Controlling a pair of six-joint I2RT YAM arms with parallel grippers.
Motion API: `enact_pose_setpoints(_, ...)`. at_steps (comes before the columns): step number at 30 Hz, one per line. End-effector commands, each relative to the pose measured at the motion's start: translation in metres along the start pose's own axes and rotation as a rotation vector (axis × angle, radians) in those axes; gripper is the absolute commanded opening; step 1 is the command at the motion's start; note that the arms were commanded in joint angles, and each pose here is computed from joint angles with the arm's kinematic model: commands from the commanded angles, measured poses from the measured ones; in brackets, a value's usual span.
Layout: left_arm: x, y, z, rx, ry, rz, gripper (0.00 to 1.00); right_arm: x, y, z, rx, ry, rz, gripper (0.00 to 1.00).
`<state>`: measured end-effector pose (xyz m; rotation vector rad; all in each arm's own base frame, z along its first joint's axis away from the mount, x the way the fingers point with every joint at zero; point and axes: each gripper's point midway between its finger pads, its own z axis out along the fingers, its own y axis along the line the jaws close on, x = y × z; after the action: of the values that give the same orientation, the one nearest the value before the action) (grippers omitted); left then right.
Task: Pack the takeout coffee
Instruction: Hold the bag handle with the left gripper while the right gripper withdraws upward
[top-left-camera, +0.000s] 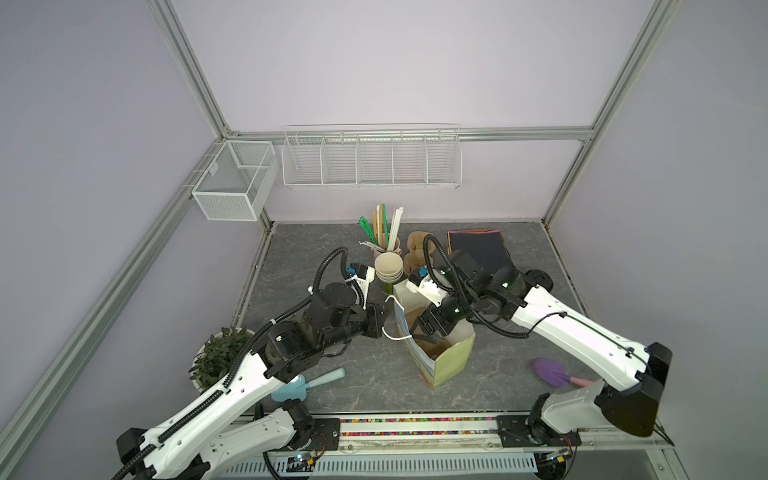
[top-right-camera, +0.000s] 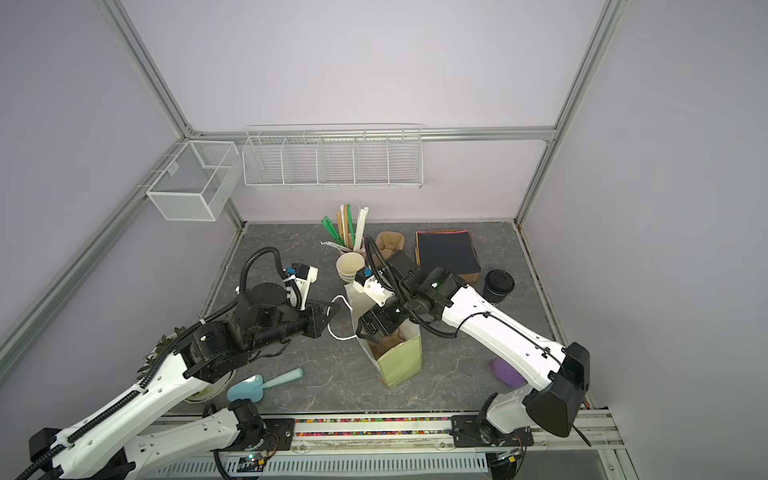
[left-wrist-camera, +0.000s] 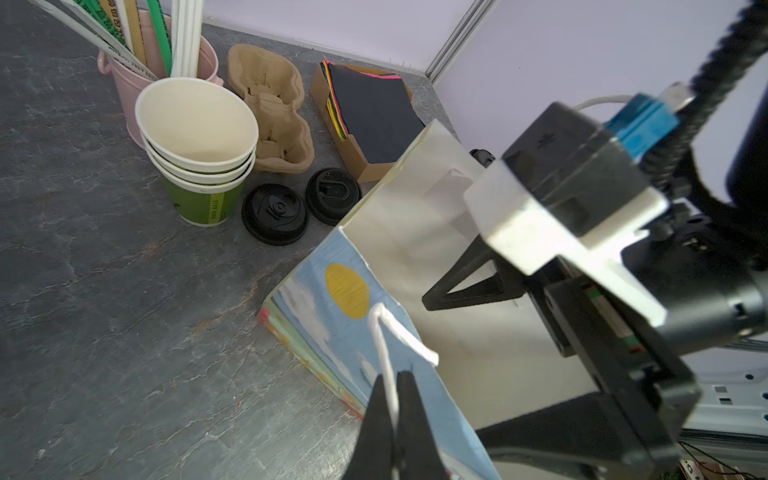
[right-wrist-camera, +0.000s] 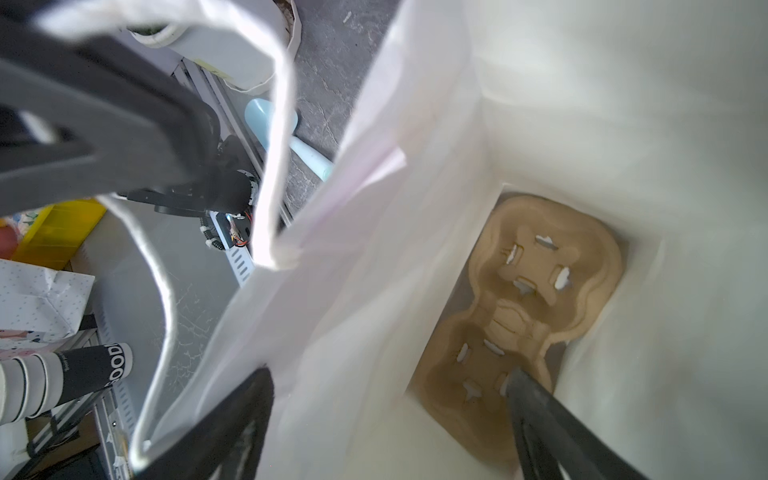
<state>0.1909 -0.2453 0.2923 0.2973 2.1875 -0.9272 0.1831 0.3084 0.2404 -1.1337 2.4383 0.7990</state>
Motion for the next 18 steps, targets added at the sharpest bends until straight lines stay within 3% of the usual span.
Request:
enact_pose_setpoints(1, 0.007, 0.007, 0.000, -0.027, 0.012, 0.024, 0.00, -0.005, 0.001, -0.004, 0.008, -0.047, -0.057, 0.90)
enact_pose_setpoints(8, 0.007, 0.006, 0.001, -0.023, 0.018, 0.015, 0.00, -0.012, -0.005, -0.006, 0.046, -0.081, -0.051, 0.90)
enact_pose_setpoints(18, 0.009, 0.007, 0.002, -0.027, 0.027, 0.013, 0.00, -0.026, 0.012, -0.024, -0.028, -0.190, -0.065, 0.90)
